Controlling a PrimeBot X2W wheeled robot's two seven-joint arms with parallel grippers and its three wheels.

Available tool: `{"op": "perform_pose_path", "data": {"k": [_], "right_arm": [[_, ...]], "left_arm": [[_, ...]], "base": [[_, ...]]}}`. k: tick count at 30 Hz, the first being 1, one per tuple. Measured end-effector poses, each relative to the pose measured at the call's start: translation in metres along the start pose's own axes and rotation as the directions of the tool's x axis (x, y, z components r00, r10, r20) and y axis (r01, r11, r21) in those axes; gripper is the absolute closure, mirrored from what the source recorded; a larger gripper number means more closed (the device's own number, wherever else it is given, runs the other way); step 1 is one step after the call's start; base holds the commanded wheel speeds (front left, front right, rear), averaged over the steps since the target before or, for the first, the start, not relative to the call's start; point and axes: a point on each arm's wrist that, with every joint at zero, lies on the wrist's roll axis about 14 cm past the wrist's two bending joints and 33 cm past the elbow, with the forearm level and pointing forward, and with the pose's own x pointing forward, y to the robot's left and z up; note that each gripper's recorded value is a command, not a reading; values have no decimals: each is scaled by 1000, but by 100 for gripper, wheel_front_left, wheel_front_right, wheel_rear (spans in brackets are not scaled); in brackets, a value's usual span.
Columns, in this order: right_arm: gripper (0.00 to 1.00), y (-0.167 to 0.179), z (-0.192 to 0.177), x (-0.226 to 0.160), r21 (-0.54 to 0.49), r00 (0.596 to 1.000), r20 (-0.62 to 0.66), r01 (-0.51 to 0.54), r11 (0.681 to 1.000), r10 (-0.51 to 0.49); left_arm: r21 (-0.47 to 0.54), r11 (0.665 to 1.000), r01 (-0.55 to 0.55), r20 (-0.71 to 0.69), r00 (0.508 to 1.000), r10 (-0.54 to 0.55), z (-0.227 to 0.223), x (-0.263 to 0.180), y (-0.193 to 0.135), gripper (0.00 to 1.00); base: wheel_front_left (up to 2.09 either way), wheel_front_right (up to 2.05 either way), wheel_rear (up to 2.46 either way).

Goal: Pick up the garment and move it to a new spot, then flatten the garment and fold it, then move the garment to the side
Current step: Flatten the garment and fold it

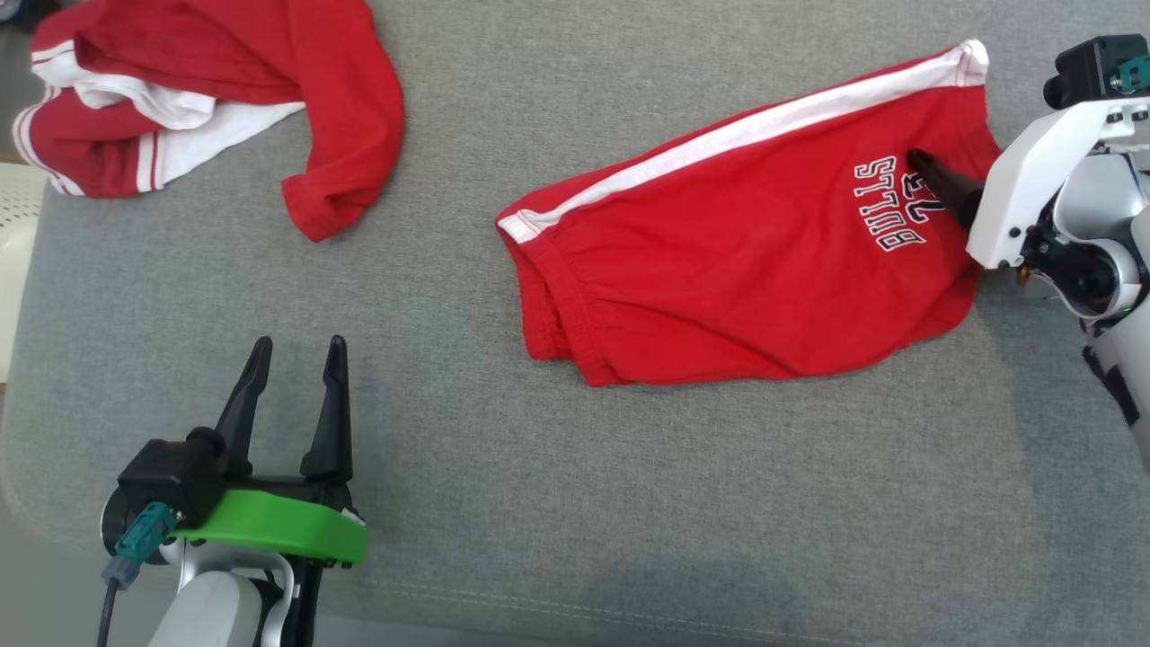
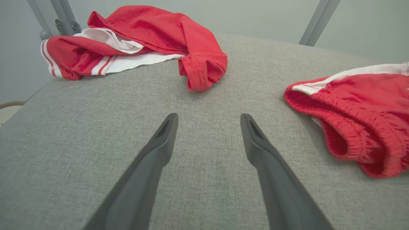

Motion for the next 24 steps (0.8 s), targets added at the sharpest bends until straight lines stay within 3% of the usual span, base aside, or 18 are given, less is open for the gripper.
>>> {"op": "perform_pose_path", "data": {"k": [1,7,12,19,24], "right_arm": [[100,4,2,1,17,1000,14,-10,1000,10],[100,47,-6,-2,144,992,33,-124,982,120],[100,45,-15,-21,247,991,45,-134,960,127],[100,-24,-27,-88,371,994,92,14,928,-51],[100,-97,-46,-158,492,956,124,173,853,-265]], "left_arm": [[-8,1000,-10,7,1000,10,1,-2,2,0],[-15,999,-38,-21,999,38,-11,-23,16,0],[-11,998,-54,-31,998,54,-16,-34,24,0],[-4,999,33,-31,999,-33,-17,-39,6,0],[7,993,116,-15,993,-115,-12,-34,-15,0]], "base": [[0,0,0],[0,0,0],[0,0,0],[0,0,0],[0,0,0]]}}
